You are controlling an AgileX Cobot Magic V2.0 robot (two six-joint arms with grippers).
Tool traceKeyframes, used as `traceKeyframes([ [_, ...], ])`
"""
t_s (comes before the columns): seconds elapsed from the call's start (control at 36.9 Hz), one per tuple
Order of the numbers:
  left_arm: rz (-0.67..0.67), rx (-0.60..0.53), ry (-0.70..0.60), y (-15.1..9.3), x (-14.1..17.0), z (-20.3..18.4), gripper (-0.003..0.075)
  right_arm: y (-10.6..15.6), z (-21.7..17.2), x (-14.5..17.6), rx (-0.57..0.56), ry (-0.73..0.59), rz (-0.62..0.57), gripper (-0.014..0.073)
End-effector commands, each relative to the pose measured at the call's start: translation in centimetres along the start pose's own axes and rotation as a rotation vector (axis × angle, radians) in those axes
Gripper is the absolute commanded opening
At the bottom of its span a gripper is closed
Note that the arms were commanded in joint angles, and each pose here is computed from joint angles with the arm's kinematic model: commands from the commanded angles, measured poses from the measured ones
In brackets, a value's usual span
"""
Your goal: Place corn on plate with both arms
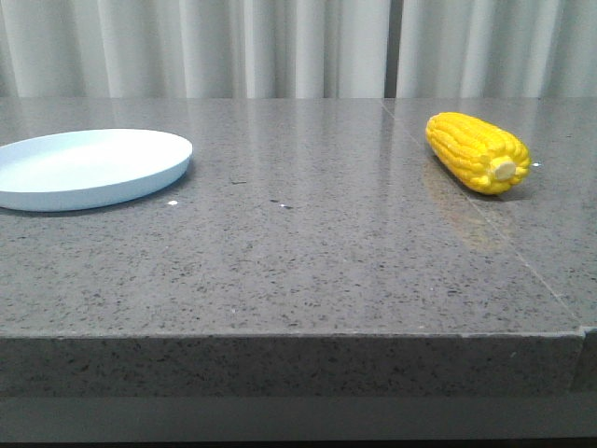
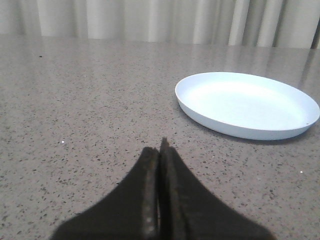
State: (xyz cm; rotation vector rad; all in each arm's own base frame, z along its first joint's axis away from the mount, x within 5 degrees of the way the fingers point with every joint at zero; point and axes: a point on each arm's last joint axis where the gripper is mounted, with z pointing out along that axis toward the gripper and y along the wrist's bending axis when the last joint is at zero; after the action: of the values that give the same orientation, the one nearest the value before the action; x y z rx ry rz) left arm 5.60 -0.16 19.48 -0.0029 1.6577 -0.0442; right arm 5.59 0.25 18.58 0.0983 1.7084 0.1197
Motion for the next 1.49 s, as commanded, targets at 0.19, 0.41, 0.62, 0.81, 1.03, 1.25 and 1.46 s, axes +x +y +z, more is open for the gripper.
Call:
traceKeyframes([
  [0.19,-0.010,-0.001,-0.081,0.0,-0.1,0.0,-0.0020,0.1,-0.4,-1.6,0.005,-0.127,-0.010,-0.0071],
  [0.41,-0.010,-0.001,-0.081,0.0,-0.1,0.0,-0.0020,0.1,-0.4,-1.6,0.005,-0.127,-0.010,-0.0071],
  [0.62,-0.010,-0.001,-0.081,0.0,-0.1,0.0,-0.0020,0.1,-0.4,-1.6,0.005,-0.127,-0.010,-0.0071],
  [0.81,-0.010,-0.001,-0.081,0.0,-0.1,0.0,-0.0020,0.1,-0.4,-1.6,0.005,-0.127,-0.010,-0.0071],
  [1.03,-0.010,-0.001,-0.081,0.0,-0.1,0.0,-0.0020,0.1,-0.4,-1.6,0.005,-0.127,-0.010,-0.0071],
  [1.25,-0.010,-0.001,-0.088,0.0,-0.2,0.0,-0.0020,0.1,-0.4,-1.6,0.005,-0.127,-0.010,-0.0071],
  [1.46,-0.010,0.001,-0.204,0.0,-1.2,-0.2,-0.0020,0.0,-0.5,-2.2,0.008,-0.198,-0.010,-0.0071],
])
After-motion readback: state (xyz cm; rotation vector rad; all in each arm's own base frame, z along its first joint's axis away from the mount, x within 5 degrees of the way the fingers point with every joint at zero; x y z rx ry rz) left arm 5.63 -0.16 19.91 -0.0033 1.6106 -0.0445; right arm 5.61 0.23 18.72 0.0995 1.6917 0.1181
